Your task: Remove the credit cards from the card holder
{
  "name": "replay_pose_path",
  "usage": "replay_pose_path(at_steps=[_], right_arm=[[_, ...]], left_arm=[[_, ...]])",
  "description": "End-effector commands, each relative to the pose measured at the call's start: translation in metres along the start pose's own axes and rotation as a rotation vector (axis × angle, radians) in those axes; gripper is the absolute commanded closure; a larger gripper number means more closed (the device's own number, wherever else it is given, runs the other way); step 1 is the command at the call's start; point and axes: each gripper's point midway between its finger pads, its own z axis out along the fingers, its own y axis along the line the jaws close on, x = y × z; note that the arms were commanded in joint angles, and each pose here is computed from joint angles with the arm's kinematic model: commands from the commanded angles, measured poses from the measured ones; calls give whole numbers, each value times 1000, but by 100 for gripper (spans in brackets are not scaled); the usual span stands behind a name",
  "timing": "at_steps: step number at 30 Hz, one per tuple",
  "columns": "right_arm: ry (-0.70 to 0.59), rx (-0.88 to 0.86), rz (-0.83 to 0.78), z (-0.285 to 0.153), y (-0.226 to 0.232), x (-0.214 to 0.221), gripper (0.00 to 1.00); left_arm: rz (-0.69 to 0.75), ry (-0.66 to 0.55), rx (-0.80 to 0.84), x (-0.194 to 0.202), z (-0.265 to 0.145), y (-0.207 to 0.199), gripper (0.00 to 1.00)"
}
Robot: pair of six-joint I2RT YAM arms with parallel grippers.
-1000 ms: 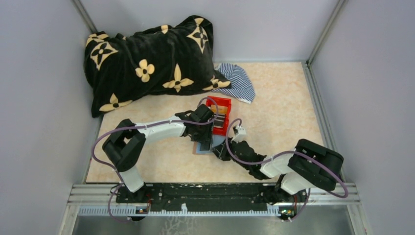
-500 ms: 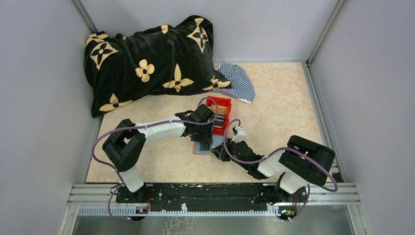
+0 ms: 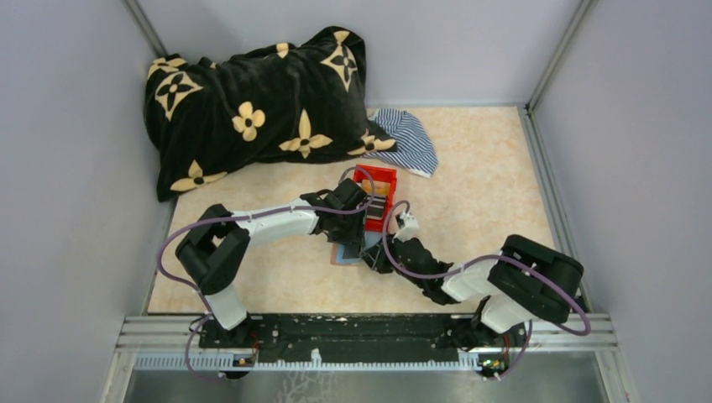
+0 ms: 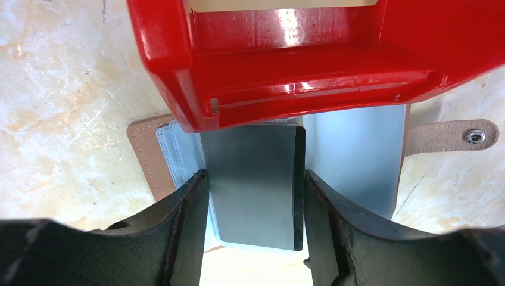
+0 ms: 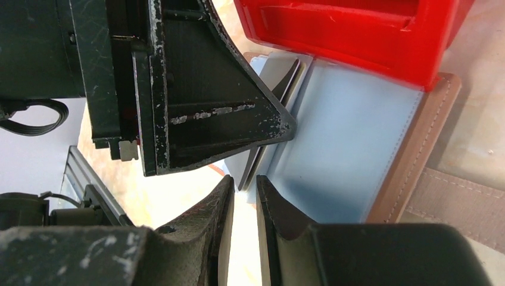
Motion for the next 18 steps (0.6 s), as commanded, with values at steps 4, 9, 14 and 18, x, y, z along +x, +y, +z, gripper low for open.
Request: replay_pose_path(at_steps=[4,9,14,18], right_arm=[[-13,-41,-12,13,16,-8,78],[-6,-35,-10,15,13,-6,78],[2,-42,-5,19,12,-5,79],[4,-45,-4,20,13,-5,100]], left_arm=[[-12,91,15,29,23,2,49],[-13,87,20,27,21,1,50],[-10,90,22,28,22,1,50],[-12,93,18,29,23,2,50]])
